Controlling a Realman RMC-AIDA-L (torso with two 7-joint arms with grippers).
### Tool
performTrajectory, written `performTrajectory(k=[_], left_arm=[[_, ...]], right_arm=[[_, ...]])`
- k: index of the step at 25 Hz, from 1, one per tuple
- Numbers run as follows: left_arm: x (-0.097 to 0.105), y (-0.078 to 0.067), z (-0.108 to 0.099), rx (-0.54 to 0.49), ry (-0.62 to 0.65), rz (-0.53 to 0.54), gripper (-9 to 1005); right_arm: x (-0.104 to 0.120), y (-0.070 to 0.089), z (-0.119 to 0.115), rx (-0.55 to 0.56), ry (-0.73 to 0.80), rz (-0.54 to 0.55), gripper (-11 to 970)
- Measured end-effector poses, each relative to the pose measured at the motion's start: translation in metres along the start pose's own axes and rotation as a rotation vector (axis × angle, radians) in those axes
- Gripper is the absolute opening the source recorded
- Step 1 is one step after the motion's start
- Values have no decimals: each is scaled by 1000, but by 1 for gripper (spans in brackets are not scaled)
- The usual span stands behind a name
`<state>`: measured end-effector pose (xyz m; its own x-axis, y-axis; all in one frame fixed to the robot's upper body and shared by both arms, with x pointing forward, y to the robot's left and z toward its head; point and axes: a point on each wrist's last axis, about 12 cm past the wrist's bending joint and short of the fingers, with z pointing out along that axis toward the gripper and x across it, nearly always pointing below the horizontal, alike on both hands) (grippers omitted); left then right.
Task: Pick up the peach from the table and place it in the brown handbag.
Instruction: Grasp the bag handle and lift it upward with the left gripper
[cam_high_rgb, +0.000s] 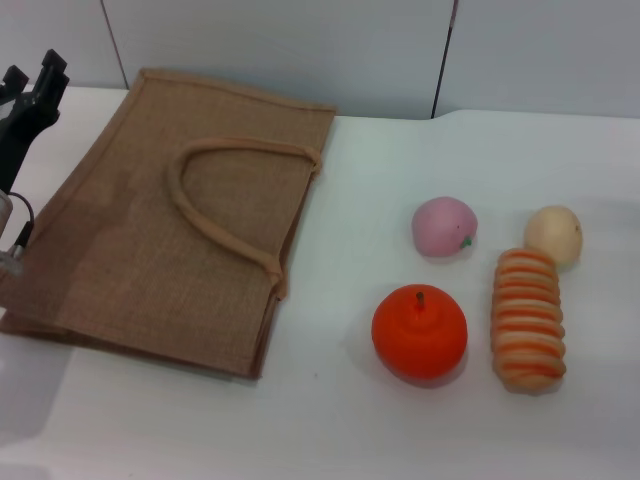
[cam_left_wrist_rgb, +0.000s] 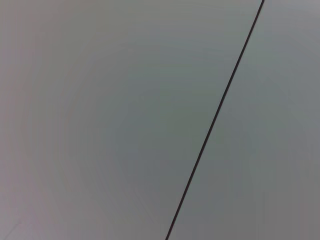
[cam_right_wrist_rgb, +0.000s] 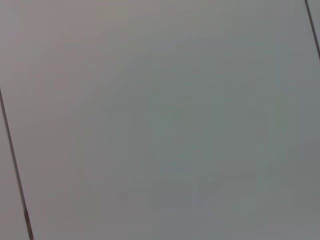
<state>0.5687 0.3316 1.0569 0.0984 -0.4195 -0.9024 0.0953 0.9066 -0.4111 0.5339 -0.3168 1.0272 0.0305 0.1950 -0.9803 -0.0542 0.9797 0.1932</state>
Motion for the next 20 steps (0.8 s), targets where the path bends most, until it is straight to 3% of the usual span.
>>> performTrajectory(k=[14, 20], left_arm=[[2, -1, 3, 6, 29, 0, 616], [6, -6, 13, 74, 149, -44, 616]], right_arm=[[0, 0, 0, 0, 1, 0, 881], [1, -2, -3, 5, 4, -2, 881]])
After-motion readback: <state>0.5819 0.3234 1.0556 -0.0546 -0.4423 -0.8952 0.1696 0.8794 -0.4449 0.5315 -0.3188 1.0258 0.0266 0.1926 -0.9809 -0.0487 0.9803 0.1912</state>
